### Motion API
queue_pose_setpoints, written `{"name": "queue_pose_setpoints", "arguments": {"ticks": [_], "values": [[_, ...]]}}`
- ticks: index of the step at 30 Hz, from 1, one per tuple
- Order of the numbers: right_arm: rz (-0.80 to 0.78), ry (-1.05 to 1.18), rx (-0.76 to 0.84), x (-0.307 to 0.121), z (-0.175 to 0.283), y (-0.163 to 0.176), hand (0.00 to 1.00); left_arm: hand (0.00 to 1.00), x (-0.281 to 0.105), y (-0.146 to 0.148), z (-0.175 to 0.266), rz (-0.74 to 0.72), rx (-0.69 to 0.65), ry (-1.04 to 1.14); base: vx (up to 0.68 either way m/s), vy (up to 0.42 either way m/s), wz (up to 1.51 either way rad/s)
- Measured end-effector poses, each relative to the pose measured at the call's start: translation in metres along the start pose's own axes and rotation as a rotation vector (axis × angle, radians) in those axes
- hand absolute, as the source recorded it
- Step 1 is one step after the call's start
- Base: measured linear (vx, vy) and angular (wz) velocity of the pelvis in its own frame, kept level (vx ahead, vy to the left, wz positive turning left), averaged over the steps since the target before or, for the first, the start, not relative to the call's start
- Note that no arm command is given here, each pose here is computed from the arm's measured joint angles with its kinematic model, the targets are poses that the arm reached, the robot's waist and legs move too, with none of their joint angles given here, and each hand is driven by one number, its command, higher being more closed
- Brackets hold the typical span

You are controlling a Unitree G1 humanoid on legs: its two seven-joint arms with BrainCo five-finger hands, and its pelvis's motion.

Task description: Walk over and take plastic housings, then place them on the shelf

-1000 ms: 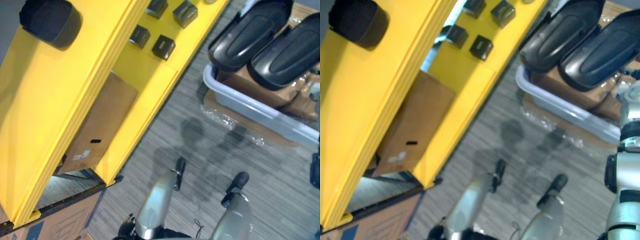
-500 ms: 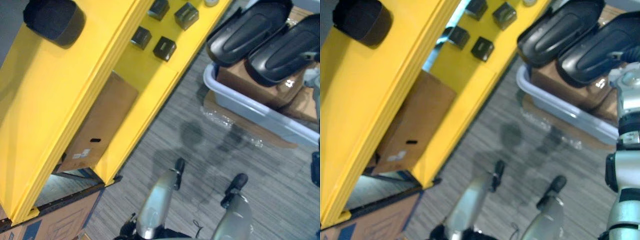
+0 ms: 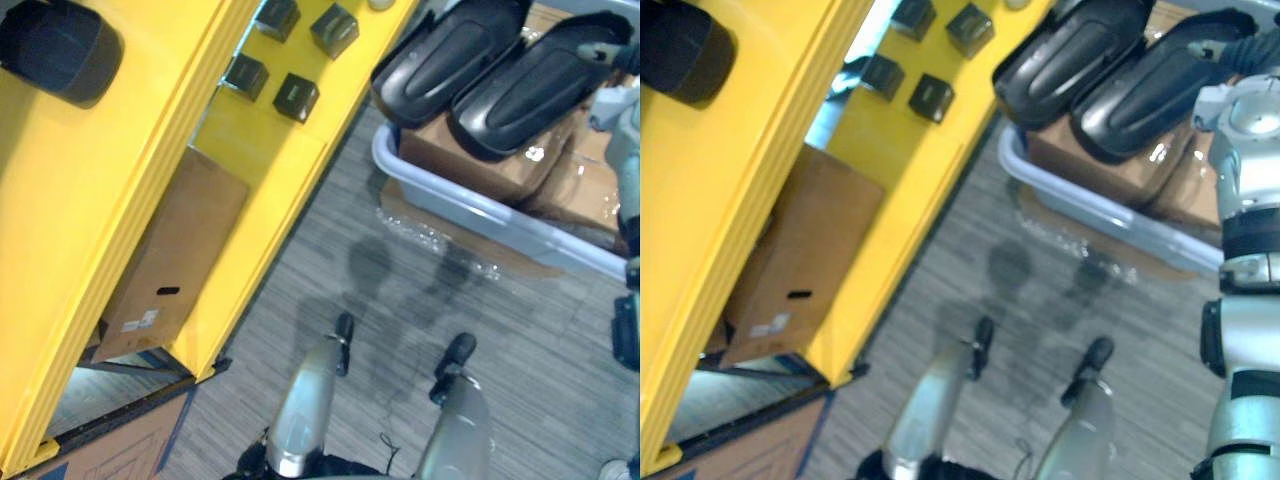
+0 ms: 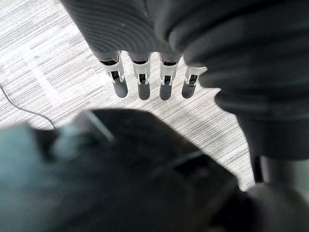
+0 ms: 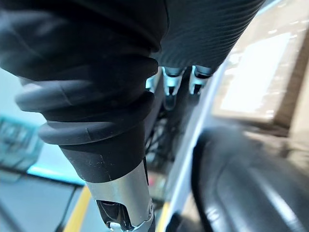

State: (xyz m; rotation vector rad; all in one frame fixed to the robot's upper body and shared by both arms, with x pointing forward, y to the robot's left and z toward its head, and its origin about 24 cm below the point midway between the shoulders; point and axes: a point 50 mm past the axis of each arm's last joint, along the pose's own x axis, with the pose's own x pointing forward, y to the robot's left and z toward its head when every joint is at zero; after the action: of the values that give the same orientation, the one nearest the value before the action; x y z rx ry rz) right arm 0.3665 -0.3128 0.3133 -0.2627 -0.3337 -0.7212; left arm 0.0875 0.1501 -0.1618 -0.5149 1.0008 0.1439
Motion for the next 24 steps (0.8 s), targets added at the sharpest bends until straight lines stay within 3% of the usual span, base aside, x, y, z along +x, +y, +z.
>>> {"name": "queue_pose_setpoints", "arguments": {"ticks": [7,24], "values": [[-0.2,0.102,0.017,0.001,-0.035,-0.02,0.0,0.0,0.001,-0.001,0.001,-0.003,0.016,-0.012,0.02,0.02,0.08],[-0.367,0.323,0.018,-0.007,-0.087,-0.043,0.0,0.0,0.003,-0.013,-0.009,-0.043,0.043,0.04,0.0,0.029,0.06]]}}
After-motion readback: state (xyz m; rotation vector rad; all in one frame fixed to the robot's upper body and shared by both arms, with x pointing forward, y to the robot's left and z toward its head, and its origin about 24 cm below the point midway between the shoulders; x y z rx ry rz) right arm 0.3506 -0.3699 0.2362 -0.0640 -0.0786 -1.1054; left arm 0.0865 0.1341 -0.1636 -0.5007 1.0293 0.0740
